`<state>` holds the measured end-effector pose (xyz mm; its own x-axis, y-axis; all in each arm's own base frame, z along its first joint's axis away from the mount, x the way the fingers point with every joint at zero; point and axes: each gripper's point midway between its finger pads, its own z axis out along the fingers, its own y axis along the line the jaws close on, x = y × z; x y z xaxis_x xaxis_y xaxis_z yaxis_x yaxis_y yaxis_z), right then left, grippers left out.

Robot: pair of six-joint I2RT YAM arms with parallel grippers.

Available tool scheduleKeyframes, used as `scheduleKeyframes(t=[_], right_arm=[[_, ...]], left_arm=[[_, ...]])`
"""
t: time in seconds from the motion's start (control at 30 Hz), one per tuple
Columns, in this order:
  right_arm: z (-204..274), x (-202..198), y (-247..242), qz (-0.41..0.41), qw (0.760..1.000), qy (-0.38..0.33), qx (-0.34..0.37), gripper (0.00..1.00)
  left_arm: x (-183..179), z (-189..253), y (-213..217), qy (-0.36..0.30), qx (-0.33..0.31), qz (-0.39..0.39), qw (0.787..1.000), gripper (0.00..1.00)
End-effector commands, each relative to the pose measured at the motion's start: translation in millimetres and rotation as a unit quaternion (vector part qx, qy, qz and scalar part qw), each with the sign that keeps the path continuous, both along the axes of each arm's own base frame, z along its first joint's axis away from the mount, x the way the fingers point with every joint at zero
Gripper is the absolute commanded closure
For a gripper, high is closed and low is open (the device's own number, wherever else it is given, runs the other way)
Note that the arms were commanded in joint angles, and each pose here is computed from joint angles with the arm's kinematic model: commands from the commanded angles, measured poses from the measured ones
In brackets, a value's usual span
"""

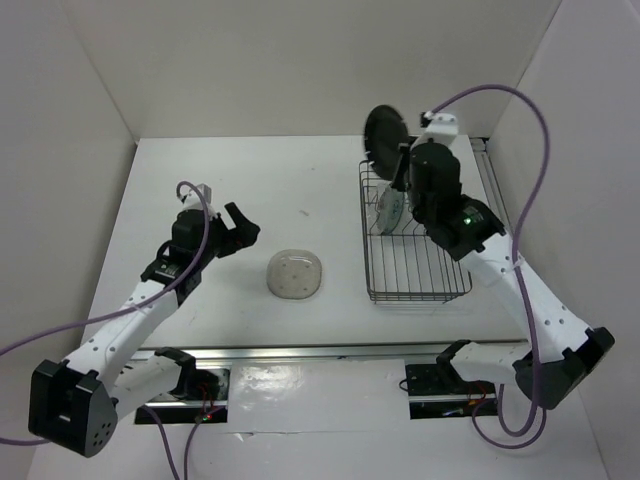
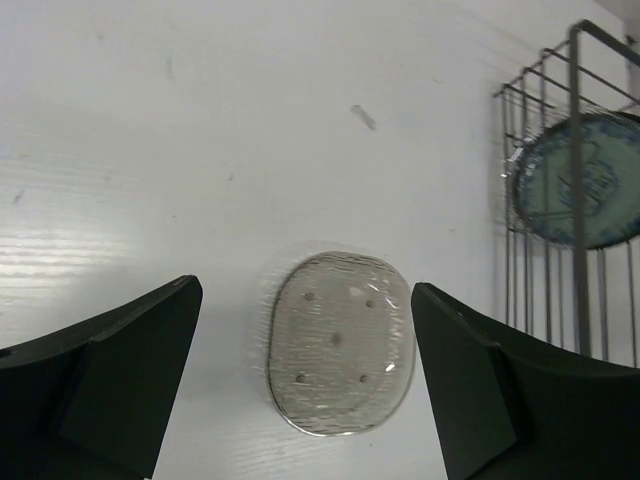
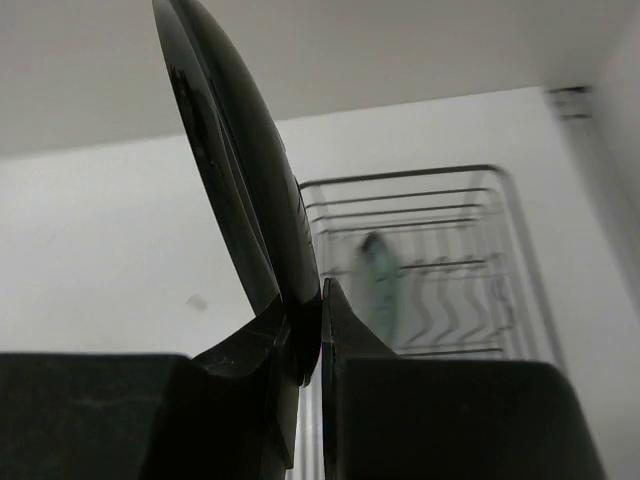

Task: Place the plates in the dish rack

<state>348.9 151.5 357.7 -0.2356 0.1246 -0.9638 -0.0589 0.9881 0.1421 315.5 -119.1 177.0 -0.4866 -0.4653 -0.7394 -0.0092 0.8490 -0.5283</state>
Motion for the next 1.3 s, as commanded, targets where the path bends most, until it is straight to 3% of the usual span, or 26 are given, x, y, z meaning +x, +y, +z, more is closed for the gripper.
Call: scheduleKeyframes(t=[0.0,0.2,0.63,1.27], right_arm=[[12.6,-12.1,-92.1,-0.212,0.976,0.002,-0.050,1.00],[-31.1,1.2,-144.9,-0.282,0.955,0.062,-0.076,1.00],[-99.5,39.5,-127.6,-0.220,0.966,0.123,-0.064,1.00],[-136.8,56.0,-126.8,-0.218,0.962,0.147,-0.070,1.00]], left_arm=[[5.7,-9.0,18.2,0.043,0.029,0.061,0.997,0.00],[4.7,-26.2,21.8,0.071,0.045,0.075,0.994,0.00],[3.0,-15.0,20.6,0.059,0.038,0.071,0.995,0.00],[1.5,-14.5,17.7,0.056,0.032,0.063,0.996,0.00]])
